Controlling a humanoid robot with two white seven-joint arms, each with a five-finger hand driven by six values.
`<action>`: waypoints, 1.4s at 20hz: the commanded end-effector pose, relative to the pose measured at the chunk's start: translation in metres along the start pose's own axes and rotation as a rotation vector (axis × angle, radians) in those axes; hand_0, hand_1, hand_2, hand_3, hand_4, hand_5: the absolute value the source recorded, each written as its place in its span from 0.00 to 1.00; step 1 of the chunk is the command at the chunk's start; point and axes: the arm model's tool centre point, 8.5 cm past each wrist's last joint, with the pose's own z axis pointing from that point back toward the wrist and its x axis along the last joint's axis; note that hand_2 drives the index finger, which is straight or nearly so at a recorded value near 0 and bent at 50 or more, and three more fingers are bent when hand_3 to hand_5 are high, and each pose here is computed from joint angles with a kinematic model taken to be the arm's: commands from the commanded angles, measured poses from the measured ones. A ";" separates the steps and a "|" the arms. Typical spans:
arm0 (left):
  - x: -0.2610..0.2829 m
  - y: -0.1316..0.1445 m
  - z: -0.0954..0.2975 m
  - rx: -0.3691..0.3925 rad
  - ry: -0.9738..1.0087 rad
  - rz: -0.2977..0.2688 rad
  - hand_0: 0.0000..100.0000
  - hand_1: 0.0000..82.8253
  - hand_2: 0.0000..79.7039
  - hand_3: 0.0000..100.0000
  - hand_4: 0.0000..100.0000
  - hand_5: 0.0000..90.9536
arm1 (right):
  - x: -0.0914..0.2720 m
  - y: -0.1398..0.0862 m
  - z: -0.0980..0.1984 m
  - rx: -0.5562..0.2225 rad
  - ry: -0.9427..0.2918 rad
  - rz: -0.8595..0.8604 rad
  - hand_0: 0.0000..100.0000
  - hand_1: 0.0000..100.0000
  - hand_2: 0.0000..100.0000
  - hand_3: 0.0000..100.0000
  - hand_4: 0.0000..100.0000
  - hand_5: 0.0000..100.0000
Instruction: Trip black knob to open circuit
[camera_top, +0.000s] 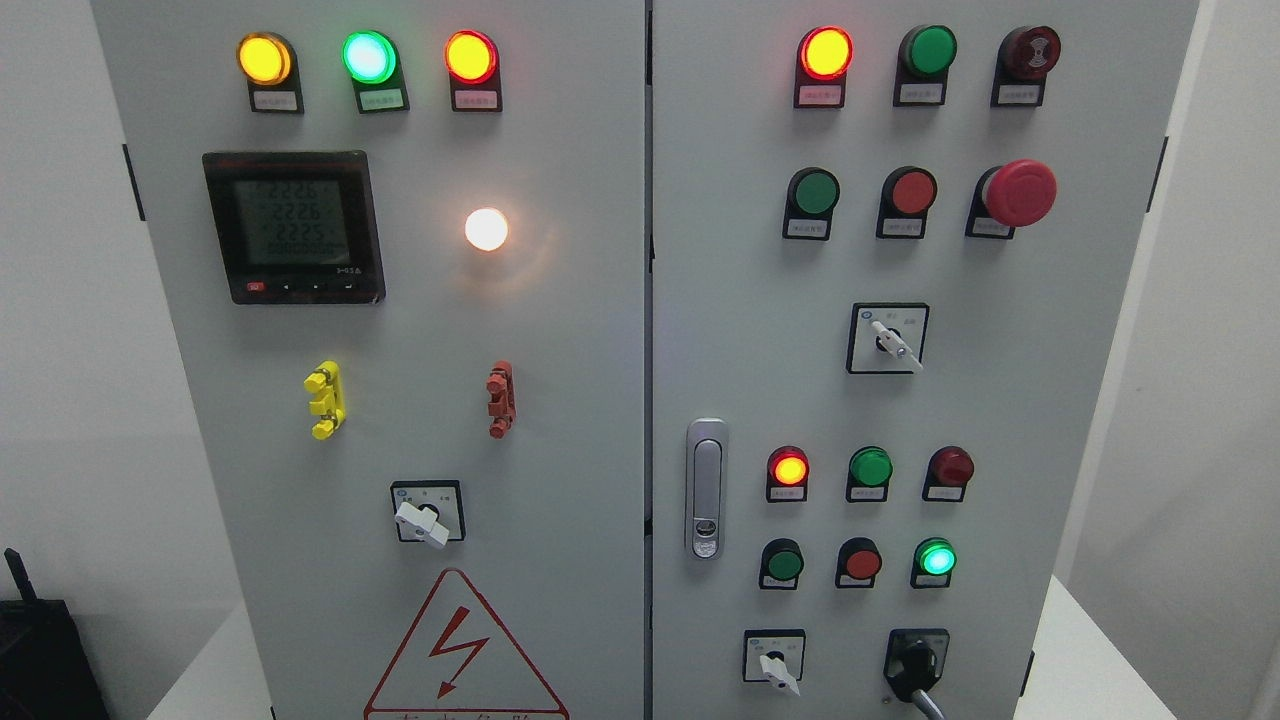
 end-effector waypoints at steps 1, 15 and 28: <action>0.009 0.001 -0.001 0.002 -0.025 -0.002 0.12 0.47 0.00 0.00 0.00 0.00 | 0.001 -0.014 0.000 -0.030 0.000 0.019 0.00 0.15 0.02 1.00 1.00 0.97; 0.009 0.001 -0.001 0.002 -0.025 -0.003 0.12 0.47 0.00 0.00 0.00 0.00 | -0.001 -0.015 0.002 -0.031 0.008 0.020 0.00 0.15 0.03 1.00 1.00 0.97; 0.008 0.001 -0.001 0.002 -0.023 -0.003 0.12 0.47 0.00 0.00 0.00 0.00 | -0.002 -0.015 0.004 -0.033 0.009 0.020 0.00 0.15 0.03 1.00 0.98 0.95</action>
